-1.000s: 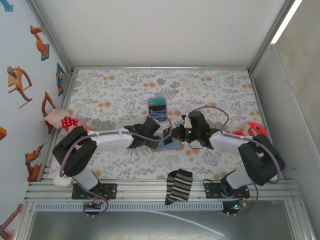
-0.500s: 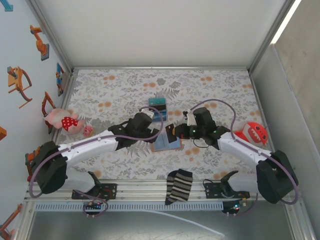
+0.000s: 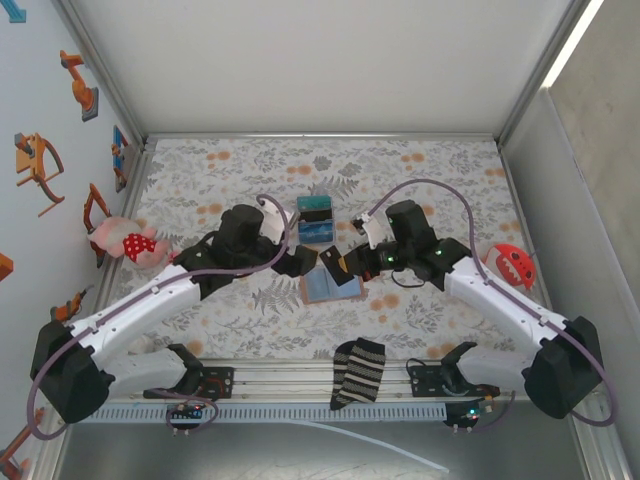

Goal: Take the credit cards out of the card holder

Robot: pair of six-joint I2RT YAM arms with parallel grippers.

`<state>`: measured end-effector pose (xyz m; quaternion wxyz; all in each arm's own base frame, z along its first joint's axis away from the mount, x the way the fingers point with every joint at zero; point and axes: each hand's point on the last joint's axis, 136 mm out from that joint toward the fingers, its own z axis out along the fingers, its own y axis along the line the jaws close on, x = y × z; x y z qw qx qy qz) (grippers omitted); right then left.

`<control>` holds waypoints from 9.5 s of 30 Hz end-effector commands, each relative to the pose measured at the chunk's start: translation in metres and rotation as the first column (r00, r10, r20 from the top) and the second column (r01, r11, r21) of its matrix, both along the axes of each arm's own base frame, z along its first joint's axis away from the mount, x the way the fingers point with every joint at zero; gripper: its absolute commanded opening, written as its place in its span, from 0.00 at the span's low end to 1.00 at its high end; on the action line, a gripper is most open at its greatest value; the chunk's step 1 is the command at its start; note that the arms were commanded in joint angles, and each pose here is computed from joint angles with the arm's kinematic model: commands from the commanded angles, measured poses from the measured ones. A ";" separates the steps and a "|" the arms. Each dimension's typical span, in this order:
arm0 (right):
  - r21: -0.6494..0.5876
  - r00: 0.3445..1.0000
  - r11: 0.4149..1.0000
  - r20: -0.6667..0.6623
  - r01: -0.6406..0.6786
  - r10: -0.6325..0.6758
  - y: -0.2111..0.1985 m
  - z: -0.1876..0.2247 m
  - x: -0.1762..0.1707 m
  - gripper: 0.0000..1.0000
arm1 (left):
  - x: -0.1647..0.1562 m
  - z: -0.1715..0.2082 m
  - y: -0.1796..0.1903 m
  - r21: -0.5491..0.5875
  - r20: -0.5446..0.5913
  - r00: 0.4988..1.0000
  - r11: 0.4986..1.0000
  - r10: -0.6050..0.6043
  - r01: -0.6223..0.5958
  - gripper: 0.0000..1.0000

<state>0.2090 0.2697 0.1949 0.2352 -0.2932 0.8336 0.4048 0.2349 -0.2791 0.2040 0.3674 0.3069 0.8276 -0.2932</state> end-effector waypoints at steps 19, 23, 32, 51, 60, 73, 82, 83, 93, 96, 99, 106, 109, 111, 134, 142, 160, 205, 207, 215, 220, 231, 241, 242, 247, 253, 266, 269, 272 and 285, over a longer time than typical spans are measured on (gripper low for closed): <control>-0.016 0.941 0.946 0.091 -0.325 0.325 0.015 0.031 -0.042 0.00 | -0.069 0.005 -0.041 -0.097 -0.091 0.841 0.845 -0.534 0.526 0.16; -0.029 0.945 0.951 0.110 -0.307 0.308 0.015 0.031 -0.037 0.00 | -0.071 0.004 -0.040 -0.099 -0.097 0.838 0.843 -0.536 0.528 0.00; -0.096 0.977 0.990 0.180 -0.102 0.118 -0.003 0.033 -0.011 0.37 | -0.057 0.015 -0.025 -0.131 -0.026 0.911 0.905 -0.411 0.404 0.00; 0.524 0.936 0.841 0.211 0.136 -0.282 -0.004 0.111 0.009 0.64 | -0.045 0.093 0.015 -0.475 0.177 0.983 0.871 -0.039 0.120 0.00; 0.591 0.961 0.805 0.246 -0.044 -0.128 0.016 0.131 -0.008 0.53 | -0.052 0.116 0.012 -0.592 0.177 0.982 0.791 -0.061 0.155 0.00; 0.604 0.958 0.783 0.284 -0.148 -0.038 0.025 0.144 -0.017 0.23 | -0.065 0.129 0.003 -0.647 0.193 0.969 0.723 -0.152 0.242 0.00; 0.579 0.961 0.800 0.277 -0.157 -0.012 0.025 0.138 -0.022 0.00 | -0.060 0.116 0.003 -0.579 0.176 0.974 0.786 -0.142 0.219 0.27; 0.571 0.960 0.806 0.278 -0.156 -0.011 0.024 0.136 -0.023 0.00 | -0.059 0.114 0.004 -0.555 0.180 0.974 0.804 -0.136 0.215 0.38; 0.482 0.959 0.861 0.281 -0.164 0.025 0.020 0.120 -0.031 0.00 | -0.066 0.116 0.018 -0.247 0.266 0.941 0.929 -0.209 0.276 0.54; 0.479 0.960 0.860 0.278 -0.174 0.040 0.020 0.120 -0.033 0.00 | -0.062 0.113 0.013 -0.186 0.224 0.943 0.939 -0.245 0.288 0.49; 0.476 0.961 0.861 0.273 -0.179 0.049 0.021 0.120 -0.033 0.00 | -0.055 0.112 0.004 -0.157 0.165 0.948 0.942 -0.272 0.298 0.42; 0.479 0.961 0.858 0.271 -0.187 0.058 0.021 0.120 -0.036 0.00 | -0.059 0.107 -0.019 -0.160 0.037 0.908 0.894 -0.418 0.418 0.43; 0.480 0.961 0.857 0.270 -0.189 0.060 0.021 0.121 -0.037 0.00 | -0.060 0.102 -0.023 -0.168 0.007 0.890 0.877 -0.455 0.450 0.42; 0.479 0.962 0.858 0.266 -0.186 0.061 0.021 0.119 -0.037 0.00 | -0.062 0.101 -0.025 -0.182 0.001 0.879 0.864 -0.476 0.468 0.39; 0.322 0.930 0.939 0.291 0.124 -0.223 -0.016 0.100 -0.002 0.69 | 0.016 0.057 -0.004 0.013 0.115 0.931 0.937 -0.347 0.348 0.00; 0.176 0.866 0.908 0.276 0.381 -0.417 -0.053 0.072 0.023 0.83 | 0.077 0.034 -0.002 0.172 0.230 0.900 0.926 -0.371 0.337 0.00; 0.010 0.816 0.842 0.243 0.539 -0.525 -0.073 0.033 0.043 0.84 | 0.157 -0.026 -0.030 0.225 0.246 0.790 0.826 -0.561 0.517 0.00; 0.029 0.815 0.835 0.203 0.550 -0.543 -0.069 0.032 0.045 0.81 | 0.172 -0.084 -0.037 0.263 0.118 0.762 0.760 -0.636 0.594 0.30; 0.030 0.818 0.838 0.201 0.545 -0.539 -0.068 0.032 0.044 0.81 | 0.171 -0.077 -0.036 0.262 0.127 0.764 0.764 -0.633 0.590 0.39; -0.033 0.849 0.858 0.167 0.513 -0.501 -0.062 0.017 0.042 0.58 | 0.155 -0.035 -0.034 0.248 0.223 0.782 0.809 -0.582 0.532 0.71; -0.095 0.870 0.868 0.142 0.487 -0.473 -0.053 0.001 0.041 0.55 | 0.140 -0.005 -0.024 0.211 0.340 0.817 0.884 -0.466 0.417 0.97; -0.307 0.919 0.866 0.149 0.395 -0.366 -0.020 -0.040 0.030 0.55 | 0.096 -0.001 0.025 0.262 0.425 0.902 0.964 -0.072 -0.046 0.97; -0.483 0.964 0.835 0.107 0.264 -0.243 0.018 -0.085 0.015 0.55 | 0.059 0.004 0.101 0.044 0.401 0.844 0.913 0.356 -0.406 0.97; -0.493 0.968 0.833 0.100 0.250 -0.231 0.023 -0.089 0.013 0.55 | 0.056 0.003 0.109 0.031 0.391 0.834 0.900 0.390 -0.436 0.97; -0.554 0.983 0.813 0.071 0.178 -0.167 0.041 -0.107 0.006 0.55 | 0.047 -0.008 0.153 -0.023 0.298 0.731 0.770 0.614 -0.638 0.97; -0.617 0.992 0.778 0.046 0.120 -0.116 0.058 -0.128 0.005 0.56 | 0.038 -0.014 0.191 -0.121 0.222 0.580 0.612 0.784 -0.781 0.97; -0.682 0.992 0.724 0.025 0.105 -0.121 0.062 -0.157 0.011 0.64 | 0.030 -0.024 0.211 -0.121 0.163 0.530 0.550 0.832 -0.826 0.97; -0.678 0.993 0.729 0.017 0.096 -0.116 0.066 -0.158 0.010 0.66 | 0.030 -0.028 0.212 -0.107 0.150 0.523 0.540 0.839 -0.835 0.97; -0.678 0.993 0.729 0.014 0.095 -0.117 0.067 -0.160 0.011 0.66 | 0.030 -0.030 0.213 -0.100 0.145 0.521 0.536 0.841 -0.838 0.97; -0.721 0.991 0.685 0.020 0.105 -0.131 0.055 -0.177 0.009 0.63 | 0.031 -0.029 0.213 -0.095 0.140 0.523 0.538 0.841 -0.838 0.97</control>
